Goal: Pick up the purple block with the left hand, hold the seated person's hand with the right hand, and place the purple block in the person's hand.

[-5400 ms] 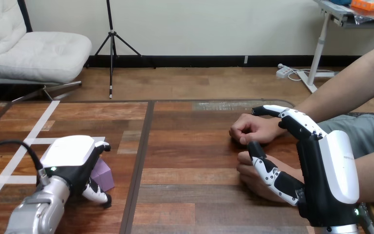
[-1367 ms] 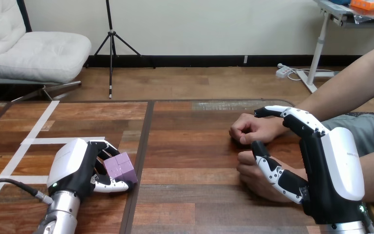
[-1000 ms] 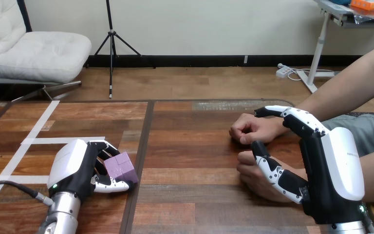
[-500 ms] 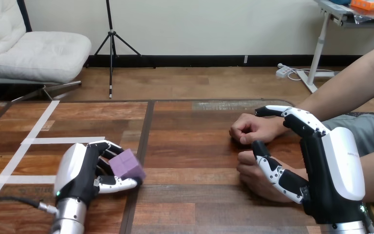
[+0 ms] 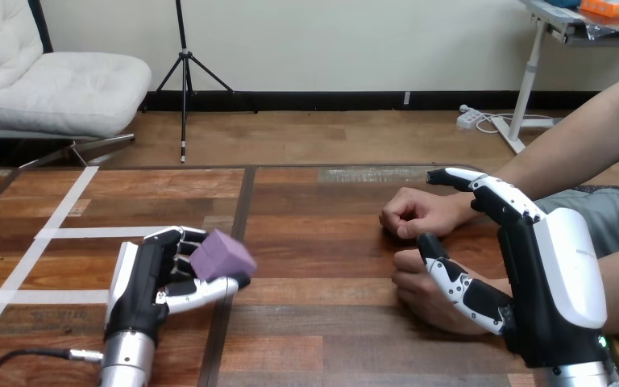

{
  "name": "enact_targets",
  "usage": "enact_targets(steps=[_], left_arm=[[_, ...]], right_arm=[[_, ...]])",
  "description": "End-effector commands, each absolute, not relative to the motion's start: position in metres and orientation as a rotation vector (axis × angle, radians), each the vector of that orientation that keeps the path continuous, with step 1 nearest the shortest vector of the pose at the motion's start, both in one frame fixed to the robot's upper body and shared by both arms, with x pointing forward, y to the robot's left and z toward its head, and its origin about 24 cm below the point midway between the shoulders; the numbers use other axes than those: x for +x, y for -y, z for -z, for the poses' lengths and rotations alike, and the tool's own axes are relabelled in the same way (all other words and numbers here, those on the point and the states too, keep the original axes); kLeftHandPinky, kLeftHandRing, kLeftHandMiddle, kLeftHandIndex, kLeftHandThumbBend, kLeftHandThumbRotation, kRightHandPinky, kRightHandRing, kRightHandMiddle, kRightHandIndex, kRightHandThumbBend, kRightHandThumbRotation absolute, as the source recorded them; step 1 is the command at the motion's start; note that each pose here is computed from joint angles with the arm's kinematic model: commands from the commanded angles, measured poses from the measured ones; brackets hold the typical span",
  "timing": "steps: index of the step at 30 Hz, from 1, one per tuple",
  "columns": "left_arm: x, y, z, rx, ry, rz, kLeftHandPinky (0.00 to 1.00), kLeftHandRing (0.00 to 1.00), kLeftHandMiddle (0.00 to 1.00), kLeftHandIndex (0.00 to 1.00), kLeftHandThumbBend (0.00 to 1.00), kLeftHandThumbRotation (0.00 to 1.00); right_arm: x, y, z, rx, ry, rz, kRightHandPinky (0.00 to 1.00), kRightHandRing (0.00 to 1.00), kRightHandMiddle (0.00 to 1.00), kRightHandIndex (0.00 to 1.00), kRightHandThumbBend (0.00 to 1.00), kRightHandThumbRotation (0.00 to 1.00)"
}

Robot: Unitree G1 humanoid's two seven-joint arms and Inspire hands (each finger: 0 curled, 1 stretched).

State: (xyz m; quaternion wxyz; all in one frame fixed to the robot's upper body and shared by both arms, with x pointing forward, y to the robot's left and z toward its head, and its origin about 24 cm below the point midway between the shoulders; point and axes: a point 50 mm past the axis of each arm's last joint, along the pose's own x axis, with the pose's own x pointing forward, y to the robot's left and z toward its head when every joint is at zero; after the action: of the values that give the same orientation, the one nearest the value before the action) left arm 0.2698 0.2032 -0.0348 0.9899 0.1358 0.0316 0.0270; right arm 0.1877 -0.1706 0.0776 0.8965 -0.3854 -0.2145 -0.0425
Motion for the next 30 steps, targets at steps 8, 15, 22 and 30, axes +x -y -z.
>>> enact_targets(steps=[8, 15, 22, 30], left_arm=[[0.281, -0.188, 0.026, -0.144, -0.011, -0.047, 0.29, 0.34, 0.42, 0.46, 0.72, 0.00], [0.281, -0.182, 0.027, -0.226, -0.011, -0.020, 0.27, 0.33, 0.41, 0.45, 0.76, 0.00], [0.281, -0.176, 0.026, -0.240, 0.003, 0.004, 0.26, 0.32, 0.40, 0.45, 0.78, 0.00], [0.280, -0.171, 0.025, -0.245, 0.007, 0.016, 0.26, 0.32, 0.41, 0.45, 0.78, 0.00]], right_arm=[[0.191, 0.178, -0.101, -0.844, 0.476, 0.104, 0.68, 0.77, 0.80, 0.79, 0.59, 0.00], [0.190, 0.180, -0.103, -0.859, 0.449, 0.096, 0.68, 0.78, 0.81, 0.80, 0.65, 0.00], [0.190, 0.182, -0.105, -0.880, 0.419, 0.080, 0.69, 0.79, 0.83, 0.82, 0.69, 0.00], [0.191, 0.187, -0.108, -0.940, 0.365, 0.040, 0.70, 0.81, 0.85, 0.84, 0.72, 0.00]])
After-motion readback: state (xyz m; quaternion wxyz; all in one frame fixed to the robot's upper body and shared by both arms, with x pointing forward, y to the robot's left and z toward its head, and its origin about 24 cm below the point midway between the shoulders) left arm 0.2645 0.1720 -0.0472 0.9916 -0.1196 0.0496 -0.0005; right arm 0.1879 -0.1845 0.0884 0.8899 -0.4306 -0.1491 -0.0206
